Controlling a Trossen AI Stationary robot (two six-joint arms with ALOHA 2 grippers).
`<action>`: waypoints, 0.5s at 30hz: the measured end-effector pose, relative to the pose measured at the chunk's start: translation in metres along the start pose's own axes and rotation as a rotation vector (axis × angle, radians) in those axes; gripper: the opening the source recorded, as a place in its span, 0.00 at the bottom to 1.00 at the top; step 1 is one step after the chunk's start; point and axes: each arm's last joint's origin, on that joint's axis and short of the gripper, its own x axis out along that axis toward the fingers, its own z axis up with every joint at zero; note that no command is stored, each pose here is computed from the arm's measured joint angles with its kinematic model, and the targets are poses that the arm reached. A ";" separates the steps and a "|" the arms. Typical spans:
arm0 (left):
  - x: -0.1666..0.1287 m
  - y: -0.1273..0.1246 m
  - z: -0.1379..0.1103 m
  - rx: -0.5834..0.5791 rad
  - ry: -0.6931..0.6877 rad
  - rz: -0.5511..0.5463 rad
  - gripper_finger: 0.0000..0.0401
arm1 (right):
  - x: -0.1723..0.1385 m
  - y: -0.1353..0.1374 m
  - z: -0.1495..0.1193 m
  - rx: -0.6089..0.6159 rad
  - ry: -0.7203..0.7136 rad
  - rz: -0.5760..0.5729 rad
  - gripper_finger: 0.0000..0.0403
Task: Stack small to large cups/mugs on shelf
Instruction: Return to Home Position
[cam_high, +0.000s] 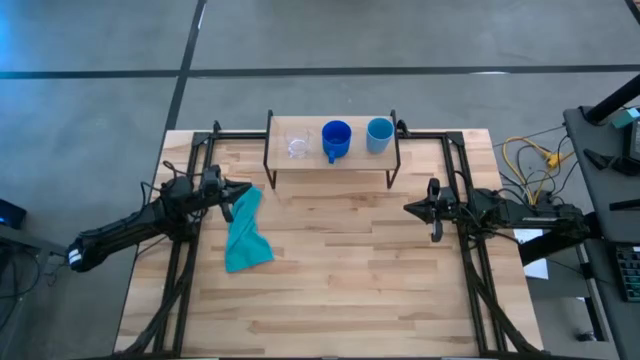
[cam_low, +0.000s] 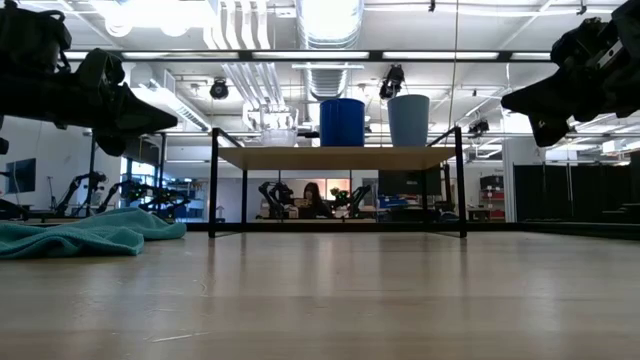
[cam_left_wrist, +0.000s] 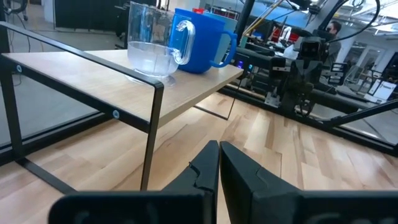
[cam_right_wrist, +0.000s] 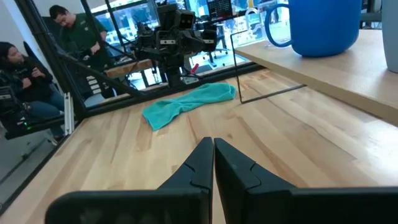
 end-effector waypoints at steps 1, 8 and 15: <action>0.000 0.000 0.000 0.000 0.000 0.000 0.00 | 0.000 0.000 0.000 -0.001 0.000 0.000 0.02; 0.000 0.000 0.000 0.000 -0.002 0.000 0.00 | 0.000 0.000 0.000 -0.026 -0.001 0.000 0.02; 0.000 0.000 0.000 0.001 -0.002 0.001 0.00 | 0.000 0.000 0.000 0.033 0.000 0.000 0.02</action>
